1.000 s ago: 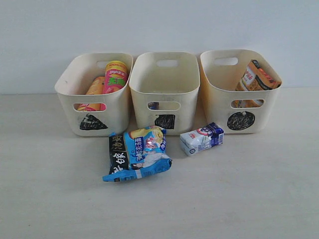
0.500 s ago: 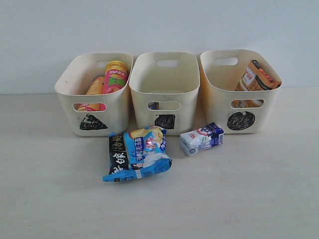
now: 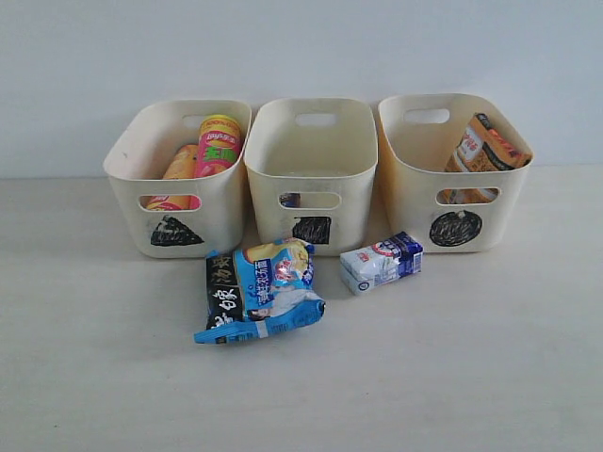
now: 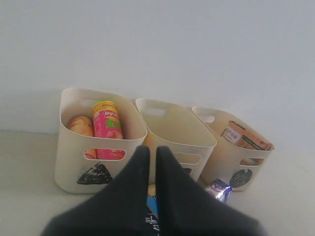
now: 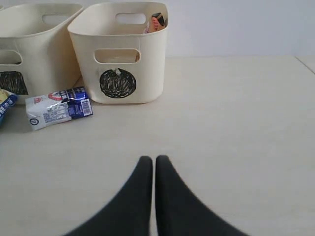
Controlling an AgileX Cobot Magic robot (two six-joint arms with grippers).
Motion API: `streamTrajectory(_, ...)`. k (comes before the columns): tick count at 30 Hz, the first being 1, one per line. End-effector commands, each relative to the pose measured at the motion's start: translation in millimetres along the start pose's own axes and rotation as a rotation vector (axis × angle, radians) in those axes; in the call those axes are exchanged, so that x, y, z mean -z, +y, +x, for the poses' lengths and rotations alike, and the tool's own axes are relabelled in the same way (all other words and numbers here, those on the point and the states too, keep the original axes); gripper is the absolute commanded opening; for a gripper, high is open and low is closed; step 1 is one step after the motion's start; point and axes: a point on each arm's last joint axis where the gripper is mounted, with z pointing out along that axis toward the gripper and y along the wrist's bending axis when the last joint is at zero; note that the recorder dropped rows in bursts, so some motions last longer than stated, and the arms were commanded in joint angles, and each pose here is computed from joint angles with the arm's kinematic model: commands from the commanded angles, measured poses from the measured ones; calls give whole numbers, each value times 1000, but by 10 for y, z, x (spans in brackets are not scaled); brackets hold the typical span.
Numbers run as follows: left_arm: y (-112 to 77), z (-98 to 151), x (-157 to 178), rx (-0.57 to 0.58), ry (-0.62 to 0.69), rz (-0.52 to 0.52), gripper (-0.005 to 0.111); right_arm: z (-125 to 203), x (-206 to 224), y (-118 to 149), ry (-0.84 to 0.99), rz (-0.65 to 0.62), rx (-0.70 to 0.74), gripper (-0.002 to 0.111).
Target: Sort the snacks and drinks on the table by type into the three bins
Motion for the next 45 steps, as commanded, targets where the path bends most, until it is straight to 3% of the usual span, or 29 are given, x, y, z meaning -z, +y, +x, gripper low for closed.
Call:
streamTrajectory(1, 3, -1, 9, -3, -16, 0, 4, -19, 5, -7, -21, 10, 7, 0)
streamTrajectory(11, 14, -5, 10, -56, -21, -15, 4, -213, 33, -63, -237, 72, -2, 0)
streamTrajectory(16, 110, -1, 40, -61, -68, -140, 4, -327, 71, -97, -370, 105, -37, 0)
streamTrajectory(21, 231, 231, 132, -35, -100, -251, 4, -459, 146, -159, -564, 72, -408, 0)
streamTrajectory(22, 256, 297, 149, -34, -103, -269, 4, -470, 153, -163, -579, 71, -422, 0)
streamTrajectory(28, 381, 670, 188, -78, -77, -332, 4, -506, 129, -85, -411, 41, -317, 0)
streamTrajectory(32, 406, 740, 180, -95, -50, -340, 4, -694, 107, -76, -363, 43, -297, 0)
streamTrajectory(39, 411, 762, 181, -91, -26, -345, 4, -1268, 62, -35, -271, 11, -319, 0)
streamTrajectory(43, 411, 762, 181, -91, -26, -345, 4, -1782, -149, -78, -321, 23, -365, 0)
streamTrajectory(45, 411, 762, 181, -91, -26, -345, 4, -1972, -312, -75, -258, 15, -373, 0)
